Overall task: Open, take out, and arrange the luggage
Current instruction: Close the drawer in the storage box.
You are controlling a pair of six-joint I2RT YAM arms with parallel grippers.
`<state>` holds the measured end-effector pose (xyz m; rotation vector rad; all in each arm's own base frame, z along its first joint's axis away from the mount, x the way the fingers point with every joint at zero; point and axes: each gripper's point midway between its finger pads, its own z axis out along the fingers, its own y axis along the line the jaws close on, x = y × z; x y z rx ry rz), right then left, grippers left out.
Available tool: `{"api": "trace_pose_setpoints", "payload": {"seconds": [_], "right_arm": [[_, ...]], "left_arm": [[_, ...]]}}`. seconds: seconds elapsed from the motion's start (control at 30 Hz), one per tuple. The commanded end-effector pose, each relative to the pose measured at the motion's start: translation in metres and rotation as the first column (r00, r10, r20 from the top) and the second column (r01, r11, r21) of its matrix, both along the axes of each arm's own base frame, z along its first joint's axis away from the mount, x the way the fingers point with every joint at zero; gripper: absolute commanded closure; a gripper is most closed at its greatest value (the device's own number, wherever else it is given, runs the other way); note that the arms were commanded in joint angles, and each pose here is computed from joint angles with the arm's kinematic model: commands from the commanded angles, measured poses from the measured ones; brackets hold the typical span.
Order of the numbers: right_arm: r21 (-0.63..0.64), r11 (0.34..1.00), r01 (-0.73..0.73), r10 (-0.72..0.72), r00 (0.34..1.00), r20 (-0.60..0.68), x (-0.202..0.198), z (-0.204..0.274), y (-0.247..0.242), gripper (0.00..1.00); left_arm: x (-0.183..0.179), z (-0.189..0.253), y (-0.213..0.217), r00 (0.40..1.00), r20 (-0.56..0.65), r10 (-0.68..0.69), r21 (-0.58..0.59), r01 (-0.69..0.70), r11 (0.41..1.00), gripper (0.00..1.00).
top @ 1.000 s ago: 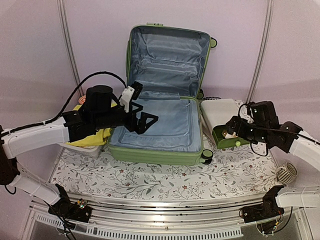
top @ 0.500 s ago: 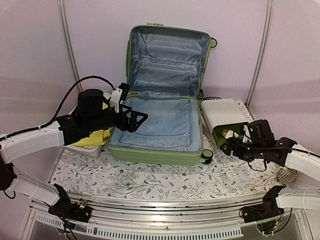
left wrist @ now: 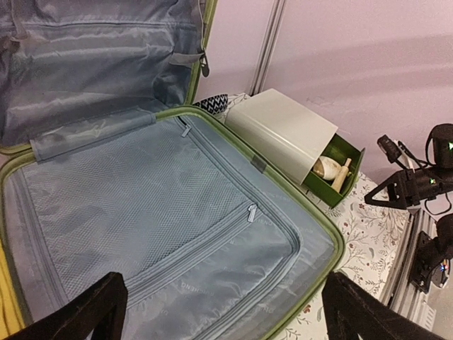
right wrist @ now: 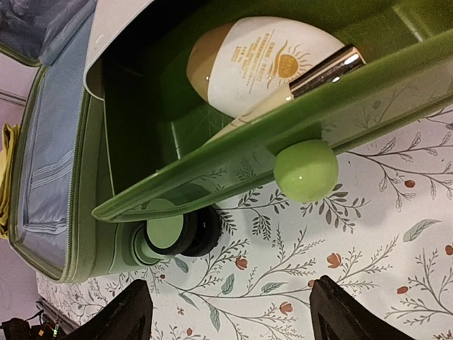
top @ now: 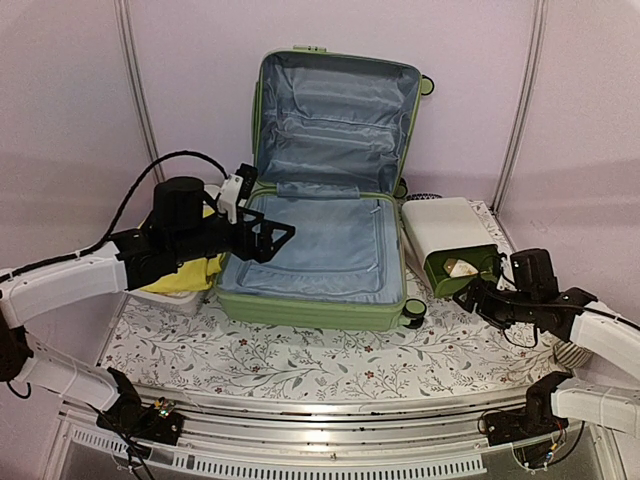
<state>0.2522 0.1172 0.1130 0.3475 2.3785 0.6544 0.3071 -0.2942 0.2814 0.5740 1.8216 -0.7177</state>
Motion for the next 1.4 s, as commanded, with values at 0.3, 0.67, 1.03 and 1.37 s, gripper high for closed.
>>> {"api": "trace_pose_setpoints", "payload": {"seconds": [0.3, 0.67, 1.03, 1.37], "right_arm": [[0.177, 0.984, -0.012, -0.002, 0.997, 0.081, 0.014, 0.006, -0.003, 0.53], [0.217, 0.976, -0.002, -0.023, 0.993, 0.116, 0.023, 0.006, -0.003, 0.94], [0.22, 0.974, 0.048, -0.084, 0.985, 0.153, 0.049, 0.013, -0.007, 0.98], [0.191, 0.98, 0.049, -0.082, 0.982, 0.173, 0.087, 0.028, -0.003, 0.98]], "left_arm": [[-0.004, 0.009, 0.01, 0.999, 0.039, 0.007, -0.018, -0.006, 1.0, 0.02], [-0.004, 0.005, 0.01, 0.999, 0.042, 0.006, -0.02, -0.005, 1.0, 0.02], [-0.003, 0.001, 0.01, 0.999, 0.034, 0.009, -0.014, -0.008, 1.0, 0.02], [-0.004, -0.004, 0.011, 1.0, 0.018, 0.011, -0.017, -0.011, 1.0, 0.02]]}}
